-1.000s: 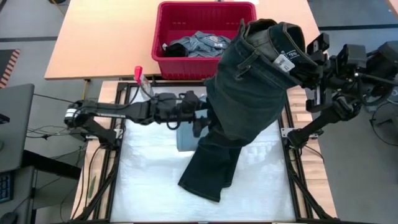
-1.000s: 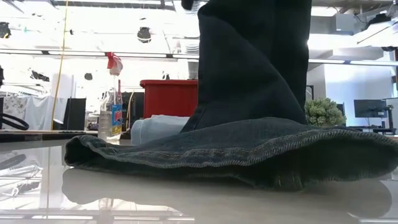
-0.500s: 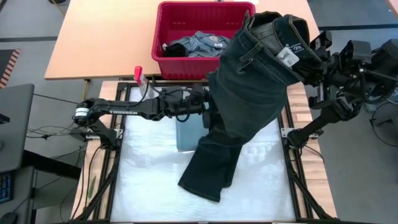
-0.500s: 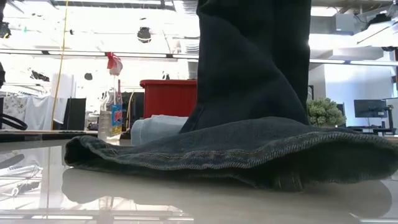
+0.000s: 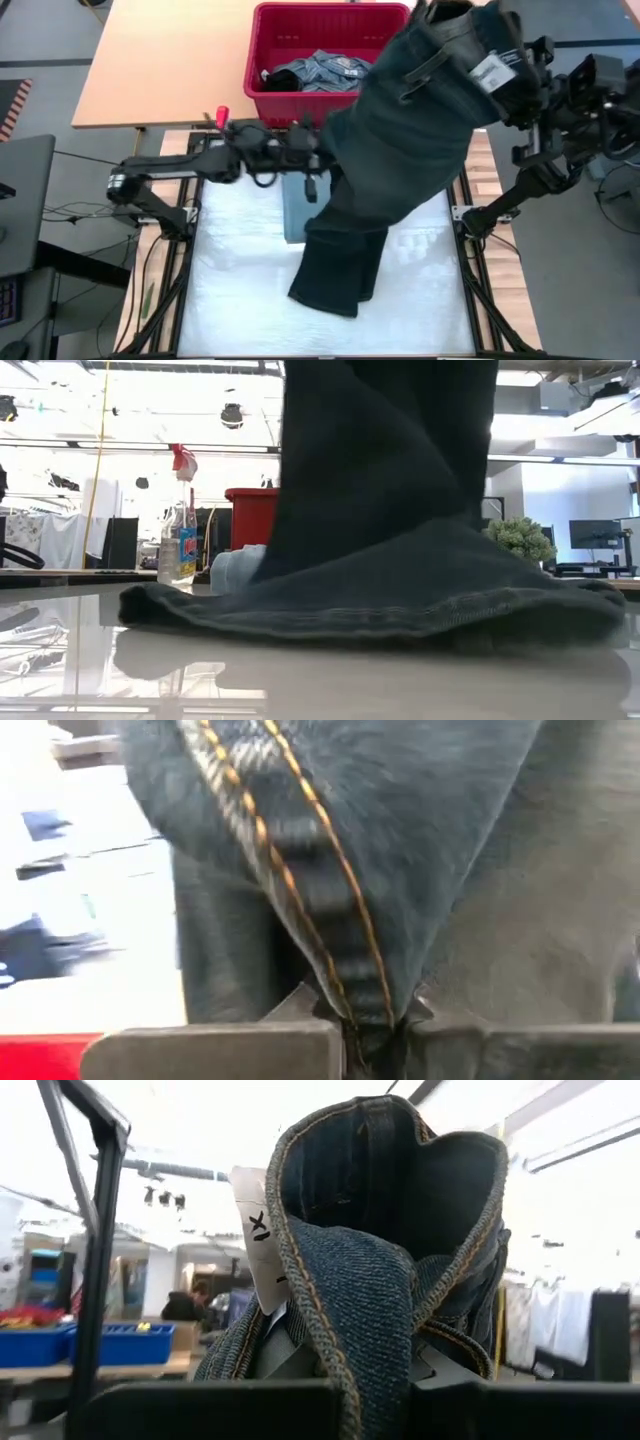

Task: Fold Laundry from Bin
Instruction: Fold the black pants from the red laundry bin

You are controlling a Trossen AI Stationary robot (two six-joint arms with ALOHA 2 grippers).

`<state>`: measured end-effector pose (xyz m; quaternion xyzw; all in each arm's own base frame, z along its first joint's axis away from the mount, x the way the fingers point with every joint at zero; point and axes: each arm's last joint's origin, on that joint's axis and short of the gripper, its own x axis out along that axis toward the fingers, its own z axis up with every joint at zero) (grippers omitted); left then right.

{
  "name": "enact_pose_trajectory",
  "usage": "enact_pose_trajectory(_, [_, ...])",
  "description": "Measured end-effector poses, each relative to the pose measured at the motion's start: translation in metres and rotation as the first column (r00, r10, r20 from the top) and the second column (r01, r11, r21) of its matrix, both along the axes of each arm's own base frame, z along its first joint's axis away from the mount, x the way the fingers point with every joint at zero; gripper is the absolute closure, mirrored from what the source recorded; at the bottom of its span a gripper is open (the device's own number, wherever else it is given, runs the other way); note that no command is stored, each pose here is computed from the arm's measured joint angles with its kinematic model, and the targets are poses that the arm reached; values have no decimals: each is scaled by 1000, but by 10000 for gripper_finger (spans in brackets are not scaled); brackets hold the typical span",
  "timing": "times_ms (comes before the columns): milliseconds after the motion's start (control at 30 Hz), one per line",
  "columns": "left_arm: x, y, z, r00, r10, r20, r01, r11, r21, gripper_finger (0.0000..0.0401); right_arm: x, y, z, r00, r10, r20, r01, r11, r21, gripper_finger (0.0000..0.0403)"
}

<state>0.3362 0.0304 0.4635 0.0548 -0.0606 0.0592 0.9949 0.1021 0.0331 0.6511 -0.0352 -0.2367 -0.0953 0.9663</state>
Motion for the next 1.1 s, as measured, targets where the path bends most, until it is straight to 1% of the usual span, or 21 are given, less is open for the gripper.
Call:
enact_pose_trajectory(100, [-18,-3,31,994,93,-55,-88,993,83,399,-11,-5,6,998,-20,62,23,999,-41,362])
enact_pose_trajectory(200, [-39,-8,65,984,169,-54,-160,976,147,400,-17,-6,13,988,-6,155,25,992,-123,362])
enact_pose_trajectory(267, [-54,-12,88,979,202,-15,-196,964,177,401,-20,-5,19,972,18,235,26,983,-182,362])
enact_pose_trajectory(367, [-75,-18,114,973,225,59,-232,952,201,401,-18,-1,25,938,47,343,43,967,-251,362])
enact_pose_trajectory(433, [-87,-22,128,970,217,108,-235,951,201,401,-14,2,28,919,49,391,64,961,-270,362])
enact_pose_trajectory(500, [-99,-27,141,969,194,152,-220,958,183,401,-11,3,29,905,45,424,76,961,-264,362])
enact_pose_trajectory(567, [-109,-33,150,973,138,185,-168,973,158,401,-9,5,30,898,60,437,70,959,-275,362])
enact_pose_trajectory(633, [-115,-39,153,981,61,186,-88,986,143,401,-9,6,30,893,69,444,66,958,-281,362])
enact_pose_trajectory(700, [-117,-44,151,988,-28,149,11,993,115,401,-6,7,30,894,65,443,68,958,-278,362])
enact_pose_trajectory(767, [-115,-48,143,991,-116,74,110,991,74,401,-5,6,30,899,24,438,98,962,-254,362])
enact_pose_trajectory(833, [-113,-51,135,978,-210,3,210,978,9,401,-4,4,29,906,-32,422,145,960,-238,362])
enact_pose_trajectory(900, [-109,-53,131,962,-271,-23,270,962,-44,401,-3,2,29,908,-63,414,169,959,-227,362])
enact_pose_trajectory(1000, [-107,-55,134,950,-311,8,311,947,-78,401,-5,-1,30,904,-79,420,187,957,-223,362])
enact_pose_trajectory(1100, [-111,-58,145,921,-375,110,382,922,-61,401,-5,-2,30,898,-90,430,201,955,-219,362])
